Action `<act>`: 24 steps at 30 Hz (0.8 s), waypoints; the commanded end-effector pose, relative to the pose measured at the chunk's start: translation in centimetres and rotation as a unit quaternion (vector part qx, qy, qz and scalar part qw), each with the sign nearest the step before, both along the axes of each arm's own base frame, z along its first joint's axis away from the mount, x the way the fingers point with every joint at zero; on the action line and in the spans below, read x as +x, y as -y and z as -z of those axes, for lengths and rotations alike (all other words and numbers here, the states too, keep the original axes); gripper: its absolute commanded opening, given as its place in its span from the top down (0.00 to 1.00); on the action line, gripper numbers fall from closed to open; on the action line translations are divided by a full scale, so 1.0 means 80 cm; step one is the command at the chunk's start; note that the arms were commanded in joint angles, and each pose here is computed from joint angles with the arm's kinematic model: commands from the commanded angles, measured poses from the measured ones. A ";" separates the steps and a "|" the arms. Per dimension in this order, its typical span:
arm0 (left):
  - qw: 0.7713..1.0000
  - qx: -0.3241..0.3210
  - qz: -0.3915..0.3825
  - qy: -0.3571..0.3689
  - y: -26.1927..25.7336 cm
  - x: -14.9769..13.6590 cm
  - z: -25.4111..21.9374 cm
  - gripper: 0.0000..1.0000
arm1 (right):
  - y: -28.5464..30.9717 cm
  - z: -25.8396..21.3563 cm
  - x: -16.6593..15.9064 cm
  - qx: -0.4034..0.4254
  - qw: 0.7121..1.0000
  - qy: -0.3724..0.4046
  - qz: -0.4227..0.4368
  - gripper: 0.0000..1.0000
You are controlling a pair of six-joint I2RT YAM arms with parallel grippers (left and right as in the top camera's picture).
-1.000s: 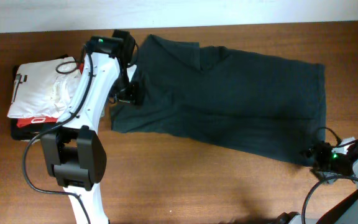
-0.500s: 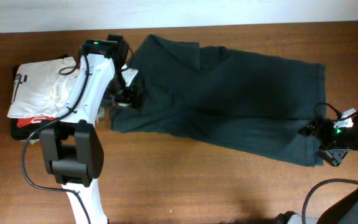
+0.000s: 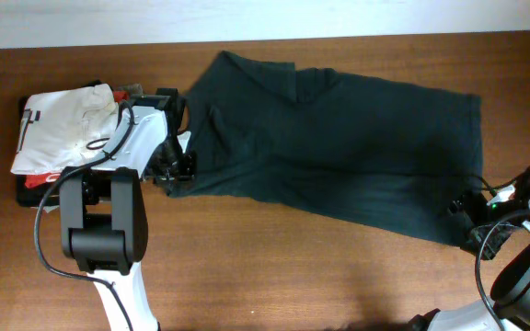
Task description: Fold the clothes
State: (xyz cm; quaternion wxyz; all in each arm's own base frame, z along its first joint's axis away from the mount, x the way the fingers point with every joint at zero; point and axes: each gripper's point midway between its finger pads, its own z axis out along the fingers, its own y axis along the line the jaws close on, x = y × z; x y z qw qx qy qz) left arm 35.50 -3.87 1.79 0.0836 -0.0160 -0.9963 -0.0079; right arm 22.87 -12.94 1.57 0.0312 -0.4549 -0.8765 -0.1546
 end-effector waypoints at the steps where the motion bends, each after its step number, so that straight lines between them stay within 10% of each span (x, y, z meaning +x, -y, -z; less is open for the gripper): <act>1: 1.000 0.022 -0.002 -0.010 -0.013 -0.008 0.008 0.81 | 0.003 0.020 -0.020 -0.020 0.999 -0.037 0.024 0.13; 4: 1.000 0.022 -0.002 -0.010 -0.013 -0.008 0.008 0.98 | 0.014 0.030 -0.022 -0.046 0.996 -0.047 0.057 0.34; 5: 1.000 0.023 -0.002 -0.012 -0.013 -0.010 0.007 1.00 | 0.017 0.030 -0.020 -0.050 0.996 -0.044 0.067 0.61; 8: 0.999 0.025 -0.002 -0.042 -0.015 -0.028 0.002 1.00 | 0.031 0.018 -0.026 -0.055 0.993 -0.041 0.098 0.95; 15: 0.998 0.024 -0.021 -0.058 -0.016 -0.070 -0.070 1.00 | 0.045 -0.084 -0.078 -0.149 0.979 -0.015 0.139 0.96; 18: 0.999 -0.002 -0.025 -0.022 -0.004 -0.053 -0.069 0.51 | 0.043 -0.084 -0.082 -0.148 0.979 -0.022 0.138 0.96; 24: 0.998 -0.067 -0.020 0.012 0.035 -0.054 0.006 0.36 | 0.044 -0.084 -0.081 -0.149 0.979 -0.021 0.138 0.96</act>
